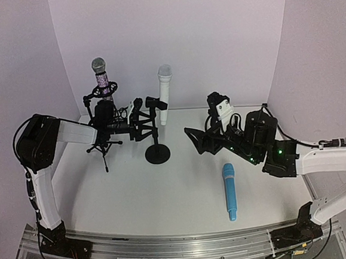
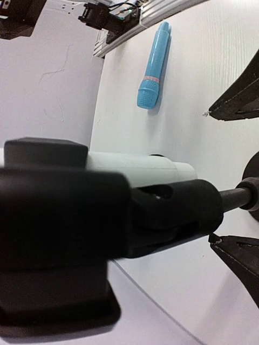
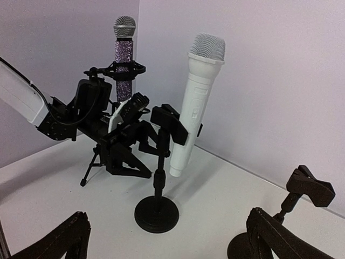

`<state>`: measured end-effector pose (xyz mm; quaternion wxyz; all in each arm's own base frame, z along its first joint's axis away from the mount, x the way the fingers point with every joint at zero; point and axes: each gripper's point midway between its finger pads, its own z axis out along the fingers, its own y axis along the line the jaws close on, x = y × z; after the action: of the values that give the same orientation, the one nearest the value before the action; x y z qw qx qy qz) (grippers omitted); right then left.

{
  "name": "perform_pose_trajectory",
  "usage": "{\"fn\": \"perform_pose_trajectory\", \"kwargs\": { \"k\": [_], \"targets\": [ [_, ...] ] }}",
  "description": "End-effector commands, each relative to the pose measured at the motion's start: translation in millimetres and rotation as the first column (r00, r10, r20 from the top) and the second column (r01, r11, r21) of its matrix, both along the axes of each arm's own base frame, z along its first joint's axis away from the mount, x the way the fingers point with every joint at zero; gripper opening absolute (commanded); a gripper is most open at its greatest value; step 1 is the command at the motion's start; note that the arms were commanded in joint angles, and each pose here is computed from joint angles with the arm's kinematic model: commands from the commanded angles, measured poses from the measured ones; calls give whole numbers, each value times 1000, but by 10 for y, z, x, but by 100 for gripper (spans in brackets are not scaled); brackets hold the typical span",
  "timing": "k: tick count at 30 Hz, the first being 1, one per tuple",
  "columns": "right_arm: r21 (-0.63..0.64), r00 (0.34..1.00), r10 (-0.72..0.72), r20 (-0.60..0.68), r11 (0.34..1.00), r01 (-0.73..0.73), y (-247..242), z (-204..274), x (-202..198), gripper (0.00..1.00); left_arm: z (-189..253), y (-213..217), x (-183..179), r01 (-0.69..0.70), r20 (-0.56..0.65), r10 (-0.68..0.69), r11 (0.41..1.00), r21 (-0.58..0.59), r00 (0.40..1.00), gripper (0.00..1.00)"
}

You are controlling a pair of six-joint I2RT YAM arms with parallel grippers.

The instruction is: Attach the microphones to the stand

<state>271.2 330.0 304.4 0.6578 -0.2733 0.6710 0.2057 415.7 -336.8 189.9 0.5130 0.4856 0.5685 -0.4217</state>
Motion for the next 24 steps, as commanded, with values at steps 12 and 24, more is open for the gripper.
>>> {"fn": "perform_pose_trajectory", "kwargs": {
  "k": [12, 24],
  "targets": [
    [3, 904, -184, -386, 980, 201, -1143, -840, 1089, 91, 260, 428, -722, -73, -99, 79, 995, 61, 992, 92],
    [119, 975, -54, -213, 990, 81, -1121, -1154, 1877, 83, 427, 680, -1126, -142, -64, 145, 989, 43, 987, 92]
  ]
}}
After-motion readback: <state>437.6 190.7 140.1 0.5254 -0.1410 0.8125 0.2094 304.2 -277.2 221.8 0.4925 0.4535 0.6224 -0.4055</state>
